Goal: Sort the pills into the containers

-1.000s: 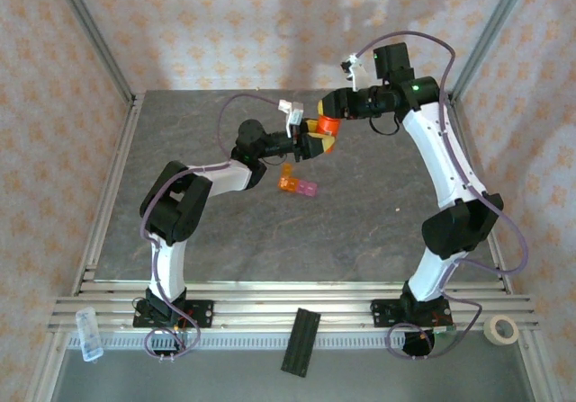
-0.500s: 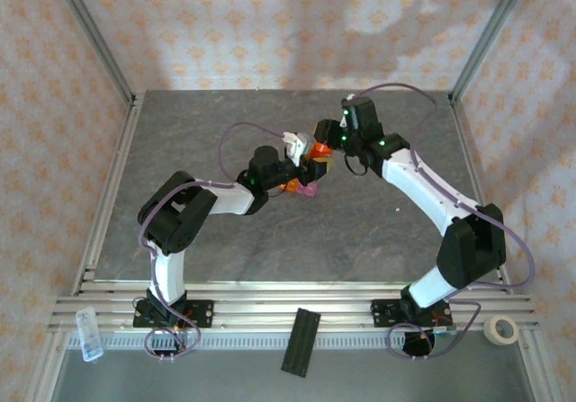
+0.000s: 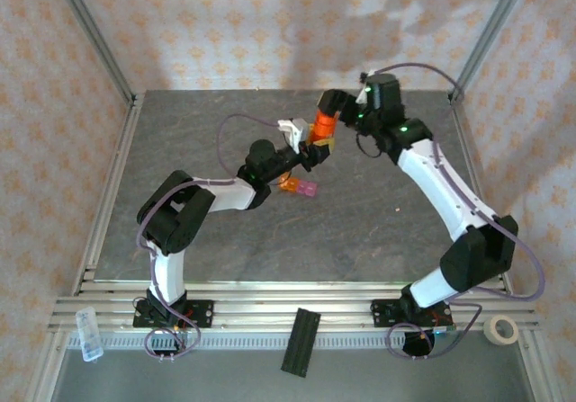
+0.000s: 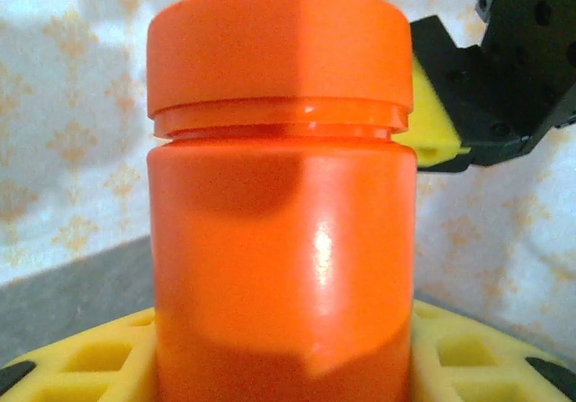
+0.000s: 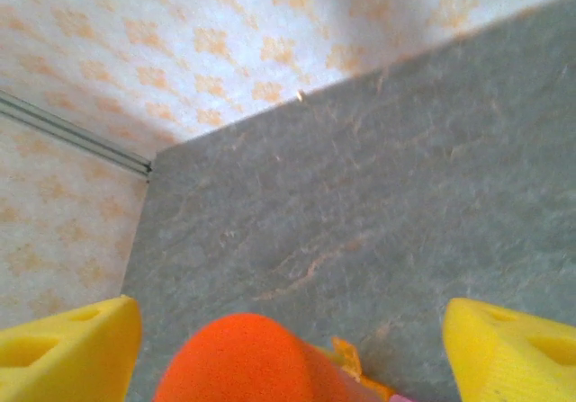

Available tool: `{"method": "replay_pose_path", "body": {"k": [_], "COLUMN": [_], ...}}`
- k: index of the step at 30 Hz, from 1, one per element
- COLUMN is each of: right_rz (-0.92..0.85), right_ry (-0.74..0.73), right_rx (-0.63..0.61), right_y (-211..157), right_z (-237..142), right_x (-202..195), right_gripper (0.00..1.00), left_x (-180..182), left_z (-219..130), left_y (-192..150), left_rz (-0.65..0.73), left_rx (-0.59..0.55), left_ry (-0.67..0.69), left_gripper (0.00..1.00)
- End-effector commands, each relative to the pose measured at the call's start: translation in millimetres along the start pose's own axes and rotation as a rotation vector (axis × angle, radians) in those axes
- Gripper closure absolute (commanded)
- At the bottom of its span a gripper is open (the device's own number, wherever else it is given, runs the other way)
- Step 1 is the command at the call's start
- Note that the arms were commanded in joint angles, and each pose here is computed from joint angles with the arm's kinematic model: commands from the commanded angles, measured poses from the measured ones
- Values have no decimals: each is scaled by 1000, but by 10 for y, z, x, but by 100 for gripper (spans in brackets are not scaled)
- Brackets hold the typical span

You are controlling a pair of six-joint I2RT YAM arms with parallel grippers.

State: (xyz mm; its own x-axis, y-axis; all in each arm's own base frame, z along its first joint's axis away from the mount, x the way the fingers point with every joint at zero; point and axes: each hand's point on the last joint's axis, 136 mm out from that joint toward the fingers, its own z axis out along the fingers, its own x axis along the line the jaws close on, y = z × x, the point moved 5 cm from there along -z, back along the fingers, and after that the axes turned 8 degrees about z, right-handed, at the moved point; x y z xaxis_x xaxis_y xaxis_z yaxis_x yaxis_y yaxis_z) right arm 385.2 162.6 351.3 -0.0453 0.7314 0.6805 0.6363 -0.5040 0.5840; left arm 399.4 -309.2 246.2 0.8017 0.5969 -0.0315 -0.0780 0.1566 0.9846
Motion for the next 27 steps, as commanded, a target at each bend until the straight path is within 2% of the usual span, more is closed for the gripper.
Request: {"method": "replay_pose_path", "body": {"k": [1,3,4,7,11,16,27], "right_rz": [-104,-181,-218,-331,-384,-374,-349], "right_ry": [116,140,156,195,223,239,258], "right_rx": [-4,40,82,231,349,377,448], "right_y": [190,241,236,180,149,152,-32], "right_z": [-479,-542,-545,-514,-402,-277,-131], "right_x": [273,310,328,398,439,445,386], "right_gripper": [10,10,10,13,16,18,33], "left_x": [14,-4,17,-5,-33,-60,-70], "left_z": [-22,-21,3,25,50,62,87], "left_y": [509,618,500,545,578,593,595], "left_rz": [-1,-24,-47,-100,-160,-184,-212], "left_rx": [-147,-158,-134,-122,-101,-92,-80], "left_ry": [-102,-179,-205,-305,-400,-438,-465], "left_gripper": [100,100,100,100,100,100,100]}}
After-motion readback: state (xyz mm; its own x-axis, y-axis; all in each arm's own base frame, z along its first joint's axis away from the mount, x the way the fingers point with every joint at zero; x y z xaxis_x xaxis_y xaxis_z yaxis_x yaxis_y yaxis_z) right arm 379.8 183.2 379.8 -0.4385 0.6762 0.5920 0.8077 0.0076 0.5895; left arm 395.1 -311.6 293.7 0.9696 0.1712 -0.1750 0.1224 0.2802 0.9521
